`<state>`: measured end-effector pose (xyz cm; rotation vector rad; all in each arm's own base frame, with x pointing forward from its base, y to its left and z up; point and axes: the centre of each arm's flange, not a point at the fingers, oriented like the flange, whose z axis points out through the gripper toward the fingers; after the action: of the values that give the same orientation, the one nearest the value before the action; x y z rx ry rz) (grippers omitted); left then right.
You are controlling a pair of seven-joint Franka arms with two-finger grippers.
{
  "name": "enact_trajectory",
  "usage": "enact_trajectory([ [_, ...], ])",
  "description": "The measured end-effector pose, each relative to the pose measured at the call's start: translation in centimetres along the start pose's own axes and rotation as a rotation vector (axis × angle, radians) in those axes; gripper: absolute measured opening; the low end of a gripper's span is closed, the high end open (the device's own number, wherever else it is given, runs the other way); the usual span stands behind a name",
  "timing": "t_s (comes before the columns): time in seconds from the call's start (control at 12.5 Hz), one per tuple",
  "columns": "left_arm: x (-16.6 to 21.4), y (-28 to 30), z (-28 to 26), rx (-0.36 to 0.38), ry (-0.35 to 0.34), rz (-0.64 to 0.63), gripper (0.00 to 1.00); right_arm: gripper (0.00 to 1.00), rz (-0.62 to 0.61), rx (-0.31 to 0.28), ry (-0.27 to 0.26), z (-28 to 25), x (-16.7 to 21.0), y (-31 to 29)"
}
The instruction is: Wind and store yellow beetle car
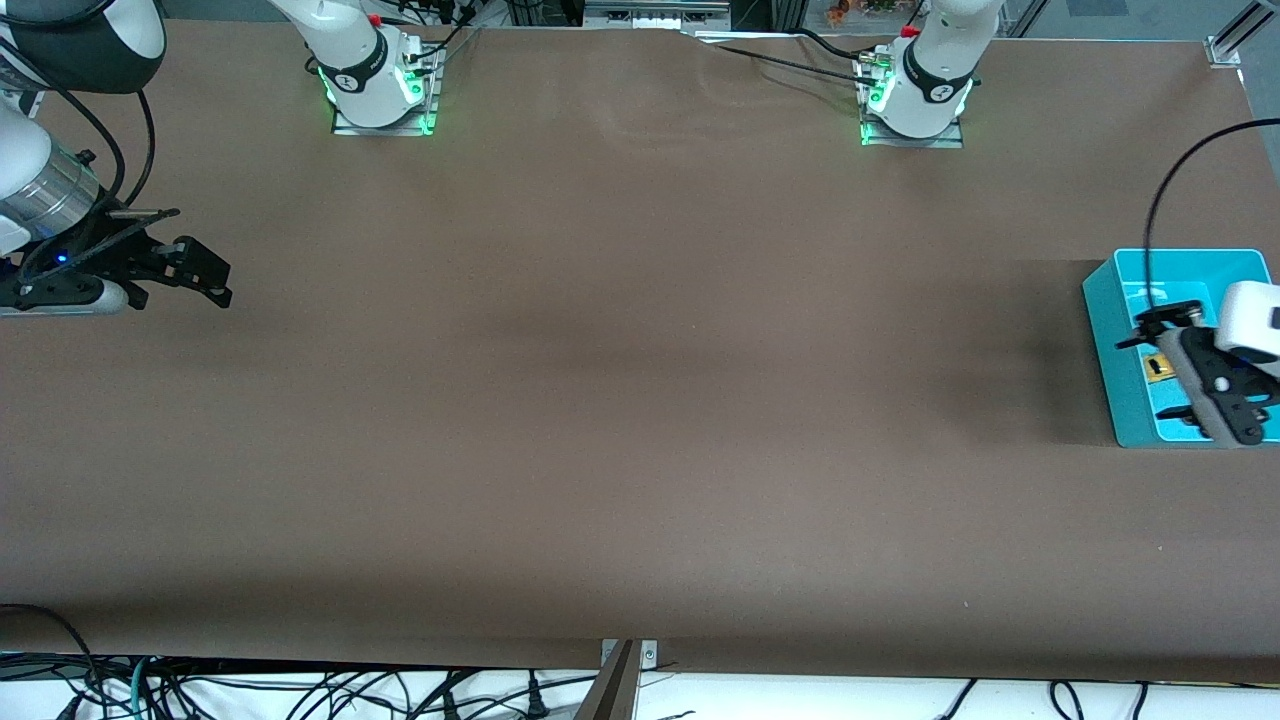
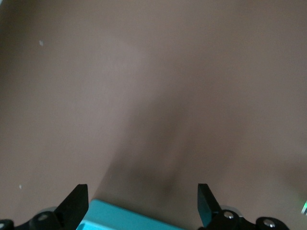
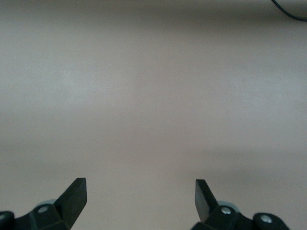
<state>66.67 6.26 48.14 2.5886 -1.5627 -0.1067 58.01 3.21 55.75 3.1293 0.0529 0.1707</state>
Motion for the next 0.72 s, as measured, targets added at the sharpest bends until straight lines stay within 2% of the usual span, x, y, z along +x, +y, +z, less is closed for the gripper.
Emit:
enact_trajectory([
  [0.16, 5.5, 3.5, -1.8, 0.043, -0.044, -0.039, 1.0, 1.0, 0.0, 0.0, 0.0, 0.0, 0.0, 0.0],
  [0.32, 8.1, 5.8, -3.1, 0.087, -0.078, -0.102, 1.0, 1.0, 0.0, 0.0, 0.0, 0.0, 0.0, 0.0],
  [0.72, 9.0, 8.0, -5.4, 0.061, -0.011, -0.464, 1.0, 1.0, 0.0, 0.0, 0.0, 0.0, 0.0, 0.0],
])
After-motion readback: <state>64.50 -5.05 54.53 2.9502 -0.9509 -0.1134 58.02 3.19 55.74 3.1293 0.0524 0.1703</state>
